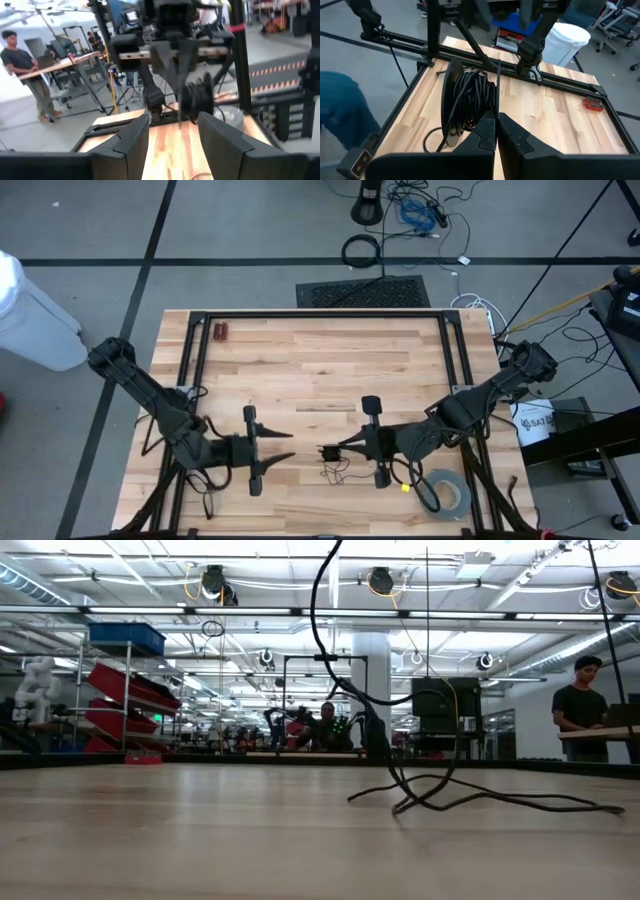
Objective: Coil cords
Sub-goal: Coil the black wire on the spool
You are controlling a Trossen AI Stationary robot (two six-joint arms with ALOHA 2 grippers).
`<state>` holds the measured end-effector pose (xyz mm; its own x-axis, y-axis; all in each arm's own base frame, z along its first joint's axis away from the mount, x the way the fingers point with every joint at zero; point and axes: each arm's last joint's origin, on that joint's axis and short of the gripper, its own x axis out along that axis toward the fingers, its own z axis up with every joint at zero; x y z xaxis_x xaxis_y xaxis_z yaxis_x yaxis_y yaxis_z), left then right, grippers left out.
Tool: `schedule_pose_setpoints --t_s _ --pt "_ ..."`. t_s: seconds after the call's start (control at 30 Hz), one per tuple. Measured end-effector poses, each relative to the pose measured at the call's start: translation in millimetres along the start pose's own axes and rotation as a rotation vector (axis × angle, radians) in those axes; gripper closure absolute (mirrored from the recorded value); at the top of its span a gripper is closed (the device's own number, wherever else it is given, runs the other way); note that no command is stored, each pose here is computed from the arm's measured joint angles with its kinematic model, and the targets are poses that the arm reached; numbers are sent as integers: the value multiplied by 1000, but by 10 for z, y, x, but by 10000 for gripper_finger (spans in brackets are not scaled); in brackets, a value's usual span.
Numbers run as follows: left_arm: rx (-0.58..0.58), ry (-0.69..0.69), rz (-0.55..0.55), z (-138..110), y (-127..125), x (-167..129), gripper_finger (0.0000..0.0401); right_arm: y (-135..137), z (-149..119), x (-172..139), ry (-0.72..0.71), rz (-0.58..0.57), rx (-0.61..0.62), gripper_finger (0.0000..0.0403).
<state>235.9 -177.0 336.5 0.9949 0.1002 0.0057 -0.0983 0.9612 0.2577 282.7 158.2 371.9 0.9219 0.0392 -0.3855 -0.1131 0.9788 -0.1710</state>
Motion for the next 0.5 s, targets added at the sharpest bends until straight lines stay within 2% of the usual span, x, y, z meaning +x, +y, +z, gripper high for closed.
schedule_pose_setpoints --t_s 0.1,0.2,0.4,0.5 --pt "-48 -16 2 52 52 -41 224 -19 34 -5 -29 -3 -3 403" --pt "-35 -12 -20 72 61 -94 224 -43 60 -3 -52 -8 -13 403" --pt "-63 -33 -207 55 -5 -94 224 -74 90 16 -81 32 -15 403" --pt "-53 -31 -218 46 -15 -87 224 -72 95 17 -86 46 -19 403"
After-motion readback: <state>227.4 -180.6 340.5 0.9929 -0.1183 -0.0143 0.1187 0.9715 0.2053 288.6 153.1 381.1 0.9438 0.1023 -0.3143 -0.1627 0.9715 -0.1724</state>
